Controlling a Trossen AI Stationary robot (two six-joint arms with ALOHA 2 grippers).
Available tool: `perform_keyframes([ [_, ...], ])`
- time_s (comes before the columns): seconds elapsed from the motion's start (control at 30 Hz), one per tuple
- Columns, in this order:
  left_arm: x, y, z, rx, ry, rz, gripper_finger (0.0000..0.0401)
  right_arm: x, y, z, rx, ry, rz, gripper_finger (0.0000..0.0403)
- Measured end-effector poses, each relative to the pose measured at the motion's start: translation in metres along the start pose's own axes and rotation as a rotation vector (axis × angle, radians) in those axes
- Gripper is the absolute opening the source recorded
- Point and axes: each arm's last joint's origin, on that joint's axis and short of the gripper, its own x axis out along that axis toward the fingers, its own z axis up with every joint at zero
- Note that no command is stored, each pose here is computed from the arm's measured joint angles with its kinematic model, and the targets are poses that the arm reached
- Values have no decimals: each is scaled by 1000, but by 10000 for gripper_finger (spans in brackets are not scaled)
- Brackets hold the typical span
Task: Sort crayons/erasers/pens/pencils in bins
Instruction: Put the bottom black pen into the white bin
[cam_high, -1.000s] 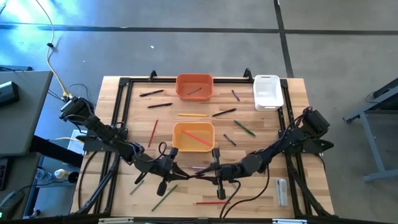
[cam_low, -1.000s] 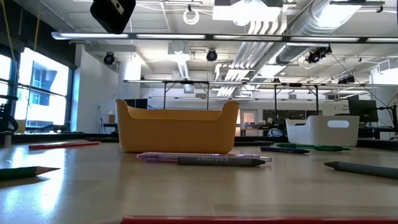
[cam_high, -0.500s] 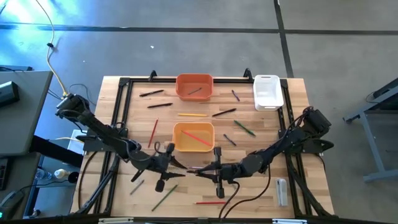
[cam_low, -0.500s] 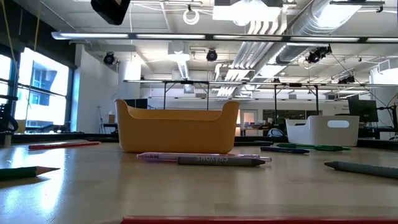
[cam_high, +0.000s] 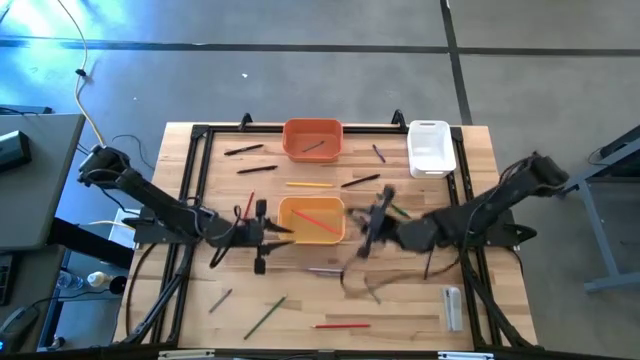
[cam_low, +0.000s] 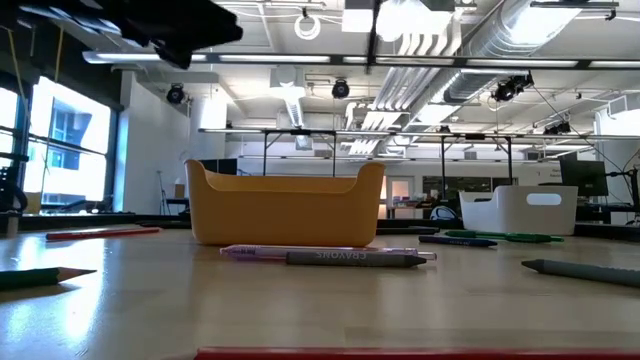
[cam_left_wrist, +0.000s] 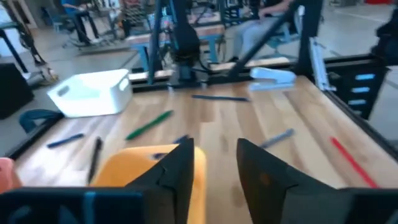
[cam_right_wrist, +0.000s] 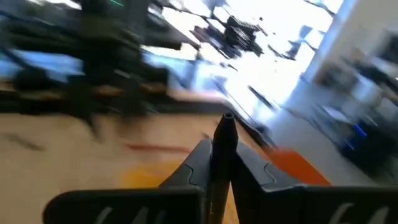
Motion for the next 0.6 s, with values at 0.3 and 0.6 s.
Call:
perform_keyframes([
  [0.3,11,48,-5,-41,-13,17,22,22,-127,-31,111,370,-440,18],
  [0.6,15,61,-7,-86,-7,6,6,44,-235,-77,233,667,-721,18],
])
